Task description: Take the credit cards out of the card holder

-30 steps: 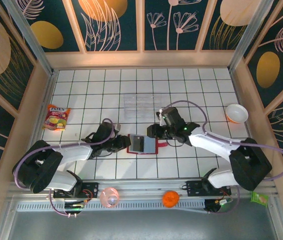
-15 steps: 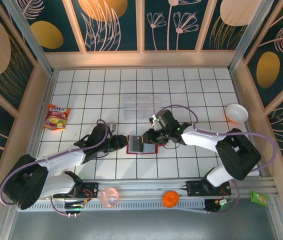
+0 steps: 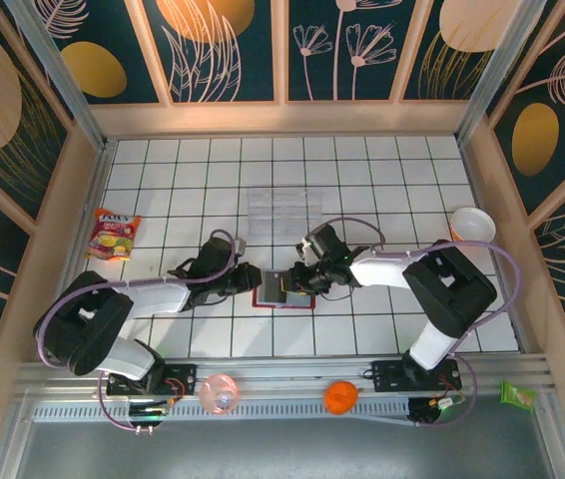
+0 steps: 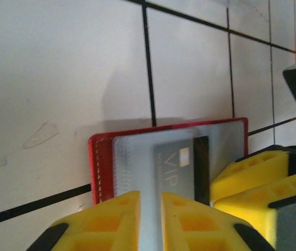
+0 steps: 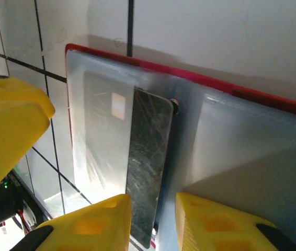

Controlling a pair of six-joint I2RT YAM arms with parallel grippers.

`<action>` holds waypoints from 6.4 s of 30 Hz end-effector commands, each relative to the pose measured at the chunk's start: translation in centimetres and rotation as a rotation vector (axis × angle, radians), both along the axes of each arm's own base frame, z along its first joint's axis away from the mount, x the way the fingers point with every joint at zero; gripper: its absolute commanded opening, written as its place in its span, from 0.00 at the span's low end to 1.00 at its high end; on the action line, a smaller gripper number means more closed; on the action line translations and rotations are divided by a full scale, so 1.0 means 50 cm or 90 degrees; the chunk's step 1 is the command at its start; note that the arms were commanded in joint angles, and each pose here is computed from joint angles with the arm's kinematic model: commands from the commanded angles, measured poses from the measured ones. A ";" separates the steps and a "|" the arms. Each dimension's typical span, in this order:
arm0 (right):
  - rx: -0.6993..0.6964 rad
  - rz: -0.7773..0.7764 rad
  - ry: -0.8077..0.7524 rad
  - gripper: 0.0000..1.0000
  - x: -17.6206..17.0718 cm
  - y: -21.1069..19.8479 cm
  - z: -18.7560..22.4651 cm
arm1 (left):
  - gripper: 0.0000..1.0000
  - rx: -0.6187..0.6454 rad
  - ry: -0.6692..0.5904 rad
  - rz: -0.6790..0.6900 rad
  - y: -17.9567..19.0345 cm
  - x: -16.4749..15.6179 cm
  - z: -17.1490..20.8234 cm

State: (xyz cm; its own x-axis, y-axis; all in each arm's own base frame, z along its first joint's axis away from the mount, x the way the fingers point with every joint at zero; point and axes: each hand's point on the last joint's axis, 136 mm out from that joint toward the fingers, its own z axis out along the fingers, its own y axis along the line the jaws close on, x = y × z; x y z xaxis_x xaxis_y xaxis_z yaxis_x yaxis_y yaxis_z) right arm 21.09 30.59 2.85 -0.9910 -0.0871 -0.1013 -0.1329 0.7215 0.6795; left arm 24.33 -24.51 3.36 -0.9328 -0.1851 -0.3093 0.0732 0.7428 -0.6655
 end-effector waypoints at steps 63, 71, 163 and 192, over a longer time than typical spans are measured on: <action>-0.126 0.354 -0.503 0.00 0.166 -0.015 0.358 | 0.75 -0.123 -0.133 -0.053 0.009 0.051 0.229; -0.168 0.472 -0.557 0.00 0.210 0.007 0.409 | 0.76 -0.097 -0.126 -0.037 0.028 0.044 0.227; -0.304 0.749 -0.717 0.00 0.344 0.104 0.278 | 0.99 0.030 -0.113 0.115 0.164 0.099 0.183; -0.319 0.785 -0.665 0.00 0.346 0.098 0.155 | 0.99 0.036 -0.099 0.116 0.173 0.096 0.158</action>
